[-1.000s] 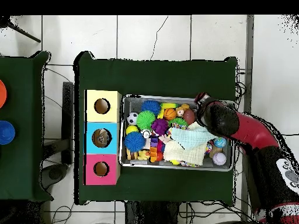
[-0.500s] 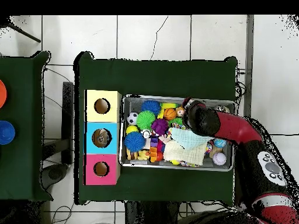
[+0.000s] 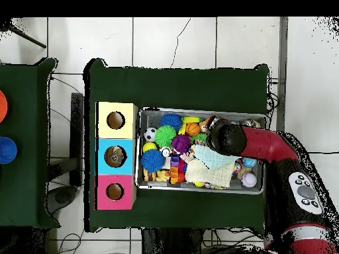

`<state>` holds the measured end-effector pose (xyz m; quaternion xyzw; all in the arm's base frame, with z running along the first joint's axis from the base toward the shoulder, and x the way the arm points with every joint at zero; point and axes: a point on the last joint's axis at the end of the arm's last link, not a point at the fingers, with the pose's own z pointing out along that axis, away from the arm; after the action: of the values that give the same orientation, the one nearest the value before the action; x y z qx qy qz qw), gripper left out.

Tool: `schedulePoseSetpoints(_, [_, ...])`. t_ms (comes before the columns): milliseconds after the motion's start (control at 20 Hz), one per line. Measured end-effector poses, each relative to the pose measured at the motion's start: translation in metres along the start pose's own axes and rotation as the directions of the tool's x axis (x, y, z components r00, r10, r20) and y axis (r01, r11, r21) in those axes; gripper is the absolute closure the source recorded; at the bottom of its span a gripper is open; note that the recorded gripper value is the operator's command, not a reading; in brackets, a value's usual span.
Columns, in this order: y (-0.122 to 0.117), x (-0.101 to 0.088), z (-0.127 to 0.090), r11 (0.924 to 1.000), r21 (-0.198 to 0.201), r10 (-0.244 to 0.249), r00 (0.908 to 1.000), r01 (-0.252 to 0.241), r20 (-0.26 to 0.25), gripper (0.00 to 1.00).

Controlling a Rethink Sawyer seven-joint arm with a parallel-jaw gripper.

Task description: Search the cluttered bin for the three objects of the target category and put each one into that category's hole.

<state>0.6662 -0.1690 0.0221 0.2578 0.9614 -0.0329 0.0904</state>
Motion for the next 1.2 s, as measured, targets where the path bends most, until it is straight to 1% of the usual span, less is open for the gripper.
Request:
schedulePoseSetpoints(250, [-0.022, -0.008, -0.012, 0.9988, 0.048, 0.005, 0.9998, -0.006, 0.022, 0.00])
schedulePoseSetpoints(550, [-0.039, -0.014, -0.012, 0.9971, 0.073, 0.017, 0.9993, -0.019, 0.033, 0.00])
schedulePoseSetpoints(800, [-0.050, -0.012, 0.006, 0.9970, 0.071, 0.027, 0.9986, -0.030, 0.045, 0.00])
schedulePoseSetpoints(850, [-0.053, -0.011, 0.016, 0.9973, 0.066, 0.027, 0.9979, -0.031, 0.059, 0.00])
schedulePoseSetpoints(1200, [-0.057, 0.001, 0.053, 0.9988, 0.038, 0.025, 0.9921, -0.030, 0.123, 0.00])
